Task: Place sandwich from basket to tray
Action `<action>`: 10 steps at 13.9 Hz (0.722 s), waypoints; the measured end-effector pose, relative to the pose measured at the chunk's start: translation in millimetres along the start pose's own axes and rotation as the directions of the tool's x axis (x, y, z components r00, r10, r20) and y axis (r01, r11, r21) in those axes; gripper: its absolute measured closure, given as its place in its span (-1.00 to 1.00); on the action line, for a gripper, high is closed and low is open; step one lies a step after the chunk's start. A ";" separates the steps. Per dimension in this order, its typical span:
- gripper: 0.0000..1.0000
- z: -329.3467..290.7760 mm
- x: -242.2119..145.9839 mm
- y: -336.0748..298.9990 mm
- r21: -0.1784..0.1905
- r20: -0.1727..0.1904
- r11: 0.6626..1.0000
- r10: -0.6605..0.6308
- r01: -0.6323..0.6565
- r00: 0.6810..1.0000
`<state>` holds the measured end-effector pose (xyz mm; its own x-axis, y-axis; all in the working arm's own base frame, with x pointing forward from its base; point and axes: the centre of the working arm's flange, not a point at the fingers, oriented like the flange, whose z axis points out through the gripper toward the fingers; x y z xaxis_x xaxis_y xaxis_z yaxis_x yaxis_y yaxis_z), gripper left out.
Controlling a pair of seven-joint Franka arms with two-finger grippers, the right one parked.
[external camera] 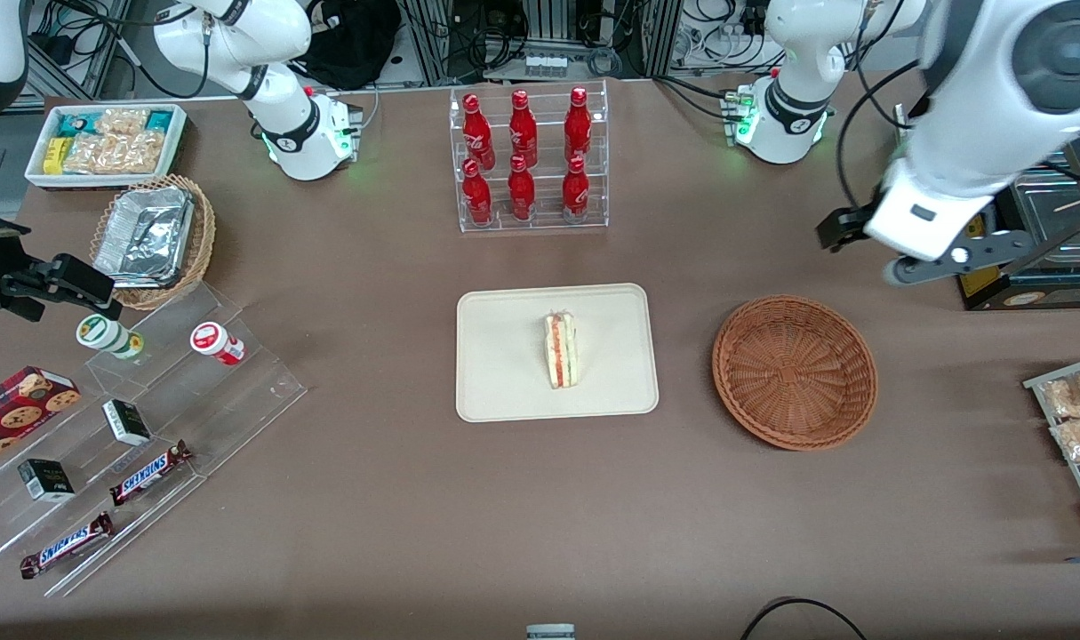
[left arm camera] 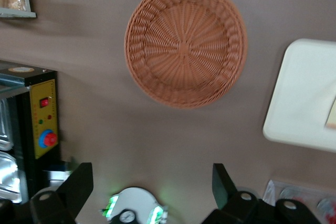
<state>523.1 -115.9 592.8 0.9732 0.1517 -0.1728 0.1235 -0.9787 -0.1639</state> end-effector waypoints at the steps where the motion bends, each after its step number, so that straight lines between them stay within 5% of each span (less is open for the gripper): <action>1: -1.00 -1.2 2.1 -19.3 -0.018 0.013 1.000 0.023 -0.022 1.000; 4: -1.00 -7.1 6.3 -61.7 -0.057 0.009 0.997 0.052 -0.051 0.999; 10: -1.00 -20.6 19.1 -41.7 -0.072 -0.051 0.992 0.102 -0.106 0.993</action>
<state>540.6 -75.0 616.4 0.9893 0.0435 -0.1390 0.0335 -0.9967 -0.0739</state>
